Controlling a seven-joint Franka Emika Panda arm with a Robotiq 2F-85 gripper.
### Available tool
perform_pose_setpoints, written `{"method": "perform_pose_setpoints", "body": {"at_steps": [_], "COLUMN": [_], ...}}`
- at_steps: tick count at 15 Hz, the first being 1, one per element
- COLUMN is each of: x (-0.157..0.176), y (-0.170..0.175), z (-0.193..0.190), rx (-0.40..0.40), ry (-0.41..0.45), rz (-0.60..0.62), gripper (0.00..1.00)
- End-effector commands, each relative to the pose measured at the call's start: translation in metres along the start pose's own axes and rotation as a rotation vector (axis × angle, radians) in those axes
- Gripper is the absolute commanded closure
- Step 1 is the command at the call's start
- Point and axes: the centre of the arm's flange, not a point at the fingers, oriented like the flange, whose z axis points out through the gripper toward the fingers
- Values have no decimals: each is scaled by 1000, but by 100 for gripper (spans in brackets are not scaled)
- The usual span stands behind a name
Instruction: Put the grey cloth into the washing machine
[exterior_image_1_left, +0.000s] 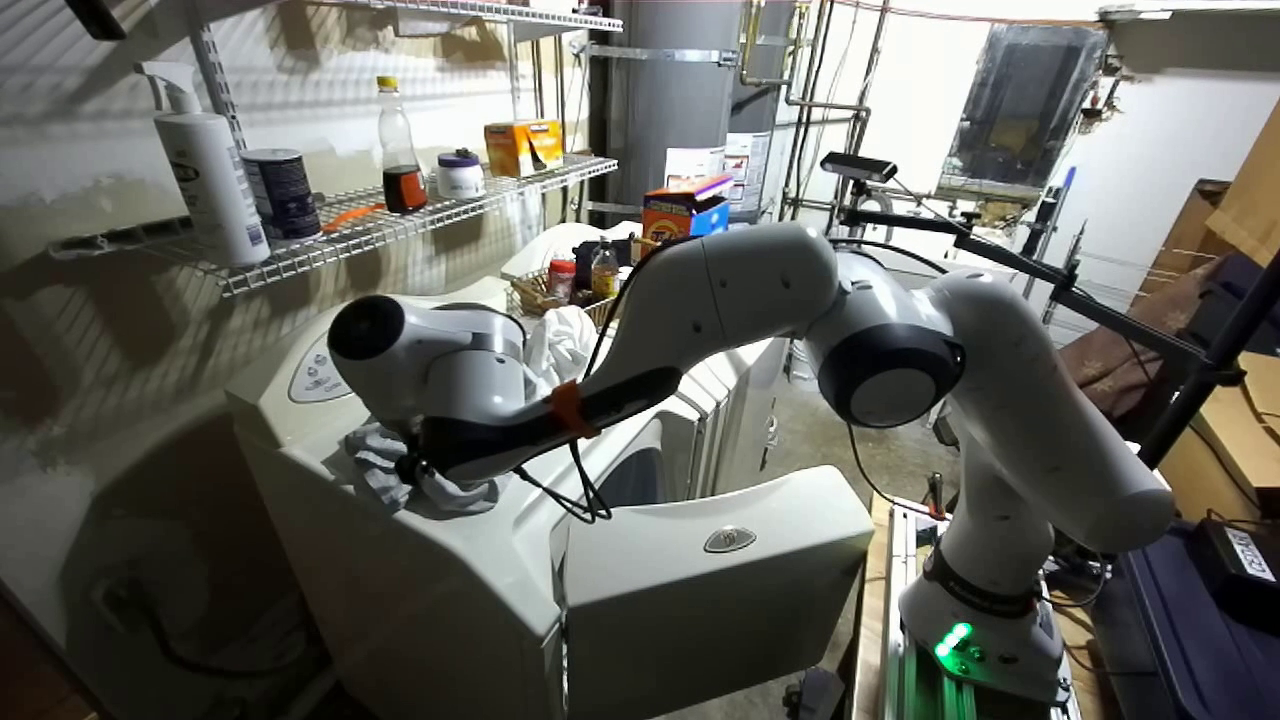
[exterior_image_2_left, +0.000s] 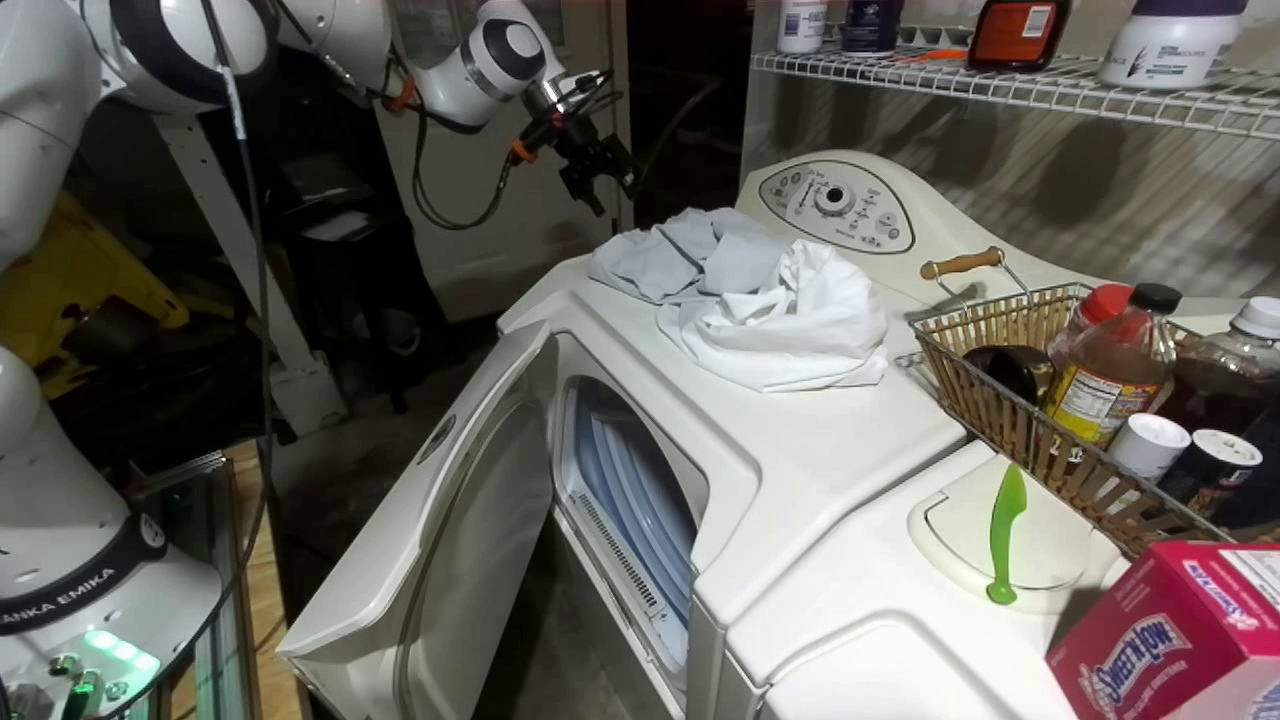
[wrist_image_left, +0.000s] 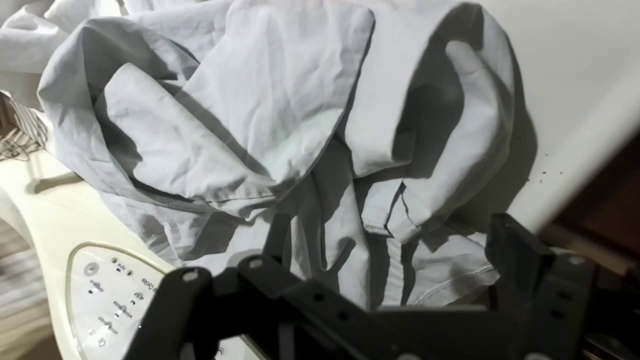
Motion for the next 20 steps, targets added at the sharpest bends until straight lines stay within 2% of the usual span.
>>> {"method": "perform_pose_setpoints", "body": {"at_steps": [1,4,10,14,20], "x": [1,-4,-17,-20,-19], "y": [-27,-49,-77,-80,-61], "z": [12,23,43,57,92], "rx": [-35,-55,-223,-307,-379], "ry": [2,-7,5,31,41], "rz": [35,58,41,23,11], "gripper": [0,0,0,0,0]}}
